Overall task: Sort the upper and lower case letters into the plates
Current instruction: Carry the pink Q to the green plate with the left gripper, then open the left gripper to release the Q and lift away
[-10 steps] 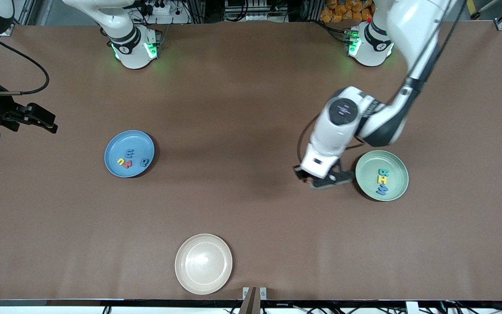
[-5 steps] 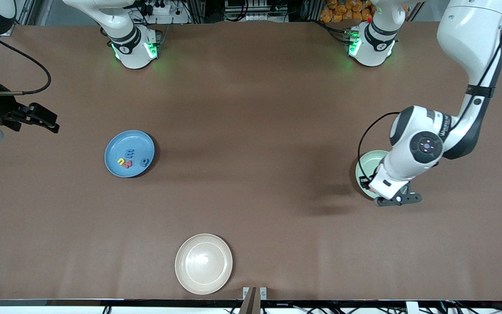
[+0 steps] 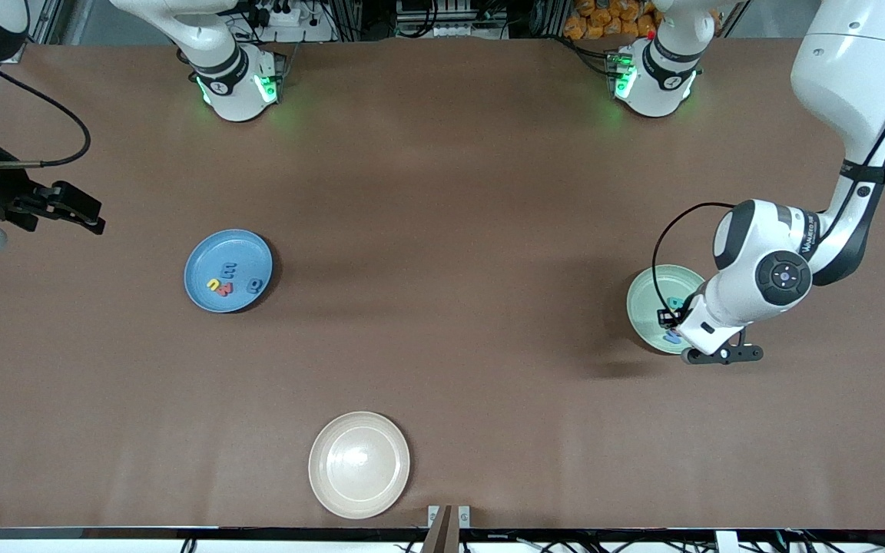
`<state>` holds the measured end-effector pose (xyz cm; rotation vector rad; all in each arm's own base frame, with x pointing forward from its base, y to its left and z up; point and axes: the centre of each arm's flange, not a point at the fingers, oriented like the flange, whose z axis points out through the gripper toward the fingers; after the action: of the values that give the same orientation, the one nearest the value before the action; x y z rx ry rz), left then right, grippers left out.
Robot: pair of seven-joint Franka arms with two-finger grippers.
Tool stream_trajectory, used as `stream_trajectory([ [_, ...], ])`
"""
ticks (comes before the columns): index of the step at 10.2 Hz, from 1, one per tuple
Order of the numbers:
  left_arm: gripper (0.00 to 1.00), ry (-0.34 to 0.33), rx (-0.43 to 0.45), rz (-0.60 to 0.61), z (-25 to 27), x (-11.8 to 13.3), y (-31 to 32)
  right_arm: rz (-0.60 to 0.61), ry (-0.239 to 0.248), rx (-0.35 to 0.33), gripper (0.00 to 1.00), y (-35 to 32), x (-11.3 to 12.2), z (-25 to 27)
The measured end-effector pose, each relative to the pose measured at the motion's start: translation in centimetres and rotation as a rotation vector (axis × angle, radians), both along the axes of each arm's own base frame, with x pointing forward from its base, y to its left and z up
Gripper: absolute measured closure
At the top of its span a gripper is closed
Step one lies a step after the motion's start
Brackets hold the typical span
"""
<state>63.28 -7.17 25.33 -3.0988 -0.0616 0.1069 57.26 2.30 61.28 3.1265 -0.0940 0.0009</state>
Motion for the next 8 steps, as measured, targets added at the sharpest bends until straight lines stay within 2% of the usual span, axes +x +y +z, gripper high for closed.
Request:
stream_trajectory([
  [8,0.63,0.097,0.014,0.035,-5.1,-1.8,3.7,0.003,0.002,0.000,0.00,0.2,0.0,0.0],
])
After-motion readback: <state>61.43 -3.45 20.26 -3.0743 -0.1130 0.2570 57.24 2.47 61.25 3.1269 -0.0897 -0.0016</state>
